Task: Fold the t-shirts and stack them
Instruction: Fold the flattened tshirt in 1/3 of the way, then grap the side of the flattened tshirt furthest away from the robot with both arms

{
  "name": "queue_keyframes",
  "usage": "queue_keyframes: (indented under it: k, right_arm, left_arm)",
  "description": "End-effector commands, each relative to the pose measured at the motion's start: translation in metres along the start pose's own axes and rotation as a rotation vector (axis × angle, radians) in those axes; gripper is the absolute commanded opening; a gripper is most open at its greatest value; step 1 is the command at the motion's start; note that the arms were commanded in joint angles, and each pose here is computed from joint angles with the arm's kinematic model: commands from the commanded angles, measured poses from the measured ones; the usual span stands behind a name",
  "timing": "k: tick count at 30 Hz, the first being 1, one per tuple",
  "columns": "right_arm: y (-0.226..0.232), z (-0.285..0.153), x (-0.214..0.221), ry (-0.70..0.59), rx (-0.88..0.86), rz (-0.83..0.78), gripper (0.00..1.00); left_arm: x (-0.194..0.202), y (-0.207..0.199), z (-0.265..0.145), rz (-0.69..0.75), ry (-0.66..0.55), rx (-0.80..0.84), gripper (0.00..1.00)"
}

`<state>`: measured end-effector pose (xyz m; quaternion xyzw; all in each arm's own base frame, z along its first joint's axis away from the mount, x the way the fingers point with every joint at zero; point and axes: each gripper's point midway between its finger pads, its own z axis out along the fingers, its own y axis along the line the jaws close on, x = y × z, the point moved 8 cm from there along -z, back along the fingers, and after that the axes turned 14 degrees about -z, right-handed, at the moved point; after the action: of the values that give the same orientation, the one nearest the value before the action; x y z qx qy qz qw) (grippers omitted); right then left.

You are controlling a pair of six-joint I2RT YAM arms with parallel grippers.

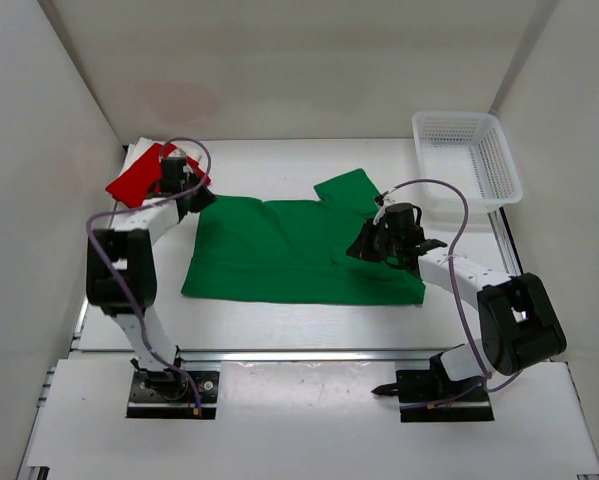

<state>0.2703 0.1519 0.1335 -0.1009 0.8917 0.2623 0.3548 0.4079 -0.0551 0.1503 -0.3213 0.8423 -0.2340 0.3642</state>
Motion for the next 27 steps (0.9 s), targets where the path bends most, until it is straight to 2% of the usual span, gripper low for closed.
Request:
queue_keyframes:
  k: [1,5,8,15,21,27]
  right_arm:
    - [0.007,0.003,-0.01,-0.064,-0.056,-0.071,0.0]
    - [0.007,0.001,-0.014,-0.084,-0.092,-0.087,0.0]
    - [0.005,0.001,-0.01,-0.075,-0.111,-0.092,0.0]
    - [0.011,0.006,-0.003,-0.058,-0.16,-0.101,0.0]
    - [0.015,0.008,-0.001,-0.054,-0.194,-0.11,0.0]
    - [0.019,0.006,-0.003,-0.069,-0.196,-0.121,0.0]
  left_arm:
    - [-0.027,0.013,0.017,0.029,-0.024,-0.096,0.2]
    - [-0.052,0.022,0.039,0.01,-0.052,-0.138,0.38]
    - [-0.054,0.026,0.058,-0.021,-0.018,-0.152,0.43]
    - [-0.055,0.03,0.077,-0.015,-0.055,-0.2,0.44]
    - [-0.061,0.027,0.086,-0.009,-0.088,-0.229,0.49]
    - [-0.054,0.035,0.095,-0.023,-0.071,-0.255,0.44]
